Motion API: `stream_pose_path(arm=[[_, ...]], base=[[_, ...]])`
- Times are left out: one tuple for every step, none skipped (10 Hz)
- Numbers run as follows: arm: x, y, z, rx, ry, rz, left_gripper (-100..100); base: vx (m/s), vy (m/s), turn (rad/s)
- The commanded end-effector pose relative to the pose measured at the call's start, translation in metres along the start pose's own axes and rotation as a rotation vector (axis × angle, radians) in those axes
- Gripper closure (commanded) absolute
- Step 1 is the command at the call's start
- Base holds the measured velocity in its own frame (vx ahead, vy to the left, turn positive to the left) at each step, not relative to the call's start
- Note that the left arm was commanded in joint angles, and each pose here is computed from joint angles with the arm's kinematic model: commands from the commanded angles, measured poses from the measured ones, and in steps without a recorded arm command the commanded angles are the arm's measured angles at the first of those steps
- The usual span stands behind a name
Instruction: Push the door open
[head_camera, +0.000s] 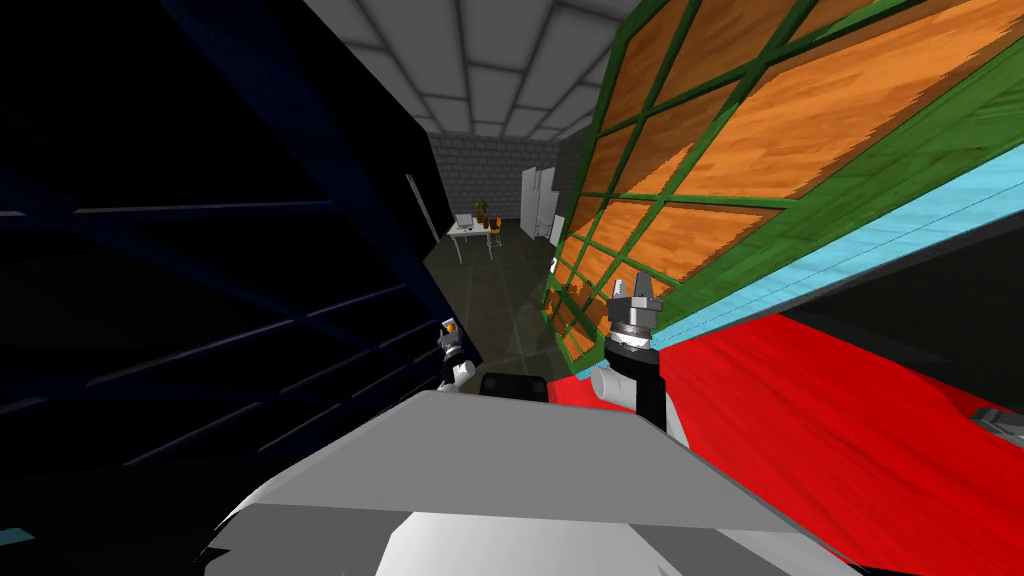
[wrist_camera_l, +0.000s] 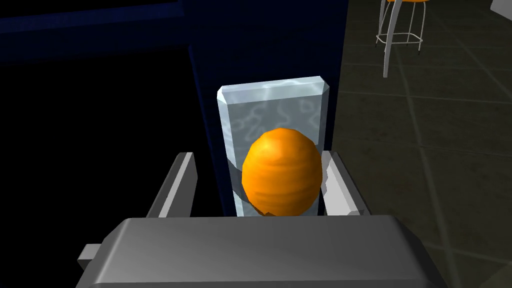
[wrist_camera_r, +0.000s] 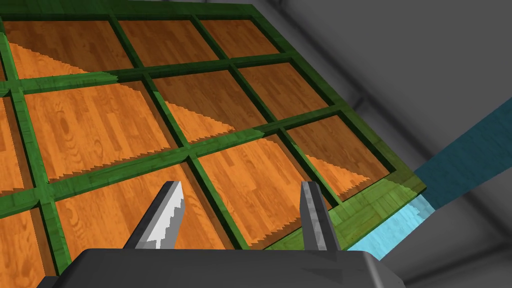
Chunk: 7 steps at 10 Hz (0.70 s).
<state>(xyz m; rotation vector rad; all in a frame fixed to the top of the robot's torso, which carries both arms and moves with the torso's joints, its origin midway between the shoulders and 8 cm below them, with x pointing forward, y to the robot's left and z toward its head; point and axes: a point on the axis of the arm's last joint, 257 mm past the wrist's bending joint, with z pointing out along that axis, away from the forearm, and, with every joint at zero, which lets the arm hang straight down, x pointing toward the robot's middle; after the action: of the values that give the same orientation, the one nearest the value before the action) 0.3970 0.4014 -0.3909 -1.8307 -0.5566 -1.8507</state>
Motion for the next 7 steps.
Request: stream_pose_path(arm=[[0.003, -0.019, 0.0051, 0.041, 0.01, 0.002, 100], [0.003, -0.021, 0.0051, 0.051, 0.008, -0.001, 100], [0.002, -0.024, 0.0051, 0.061, 0.005, -0.004, 100], [0.001, -0.026, 0.0048, 0.069, 0.002, -0.008, 100], [0.0, -0.028, 0.0044, 0.077, 0.0, -0.011, 100], [-0.001, -0.03, 0.0041, 0.086, -0.003, -0.014, 100], [-0.001, -0.03, 0.0041, 0.086, -0.003, -0.014, 100]], base=[[0.107, 0.005, 0.049], [0.103, 0.005, 0.023], [0.103, -0.008, 0.03], [0.111, -0.009, 0.024], [0.101, 0.002, 0.007], [0.099, 0.004, 0.017], [0.068, 0.006, 0.014]])
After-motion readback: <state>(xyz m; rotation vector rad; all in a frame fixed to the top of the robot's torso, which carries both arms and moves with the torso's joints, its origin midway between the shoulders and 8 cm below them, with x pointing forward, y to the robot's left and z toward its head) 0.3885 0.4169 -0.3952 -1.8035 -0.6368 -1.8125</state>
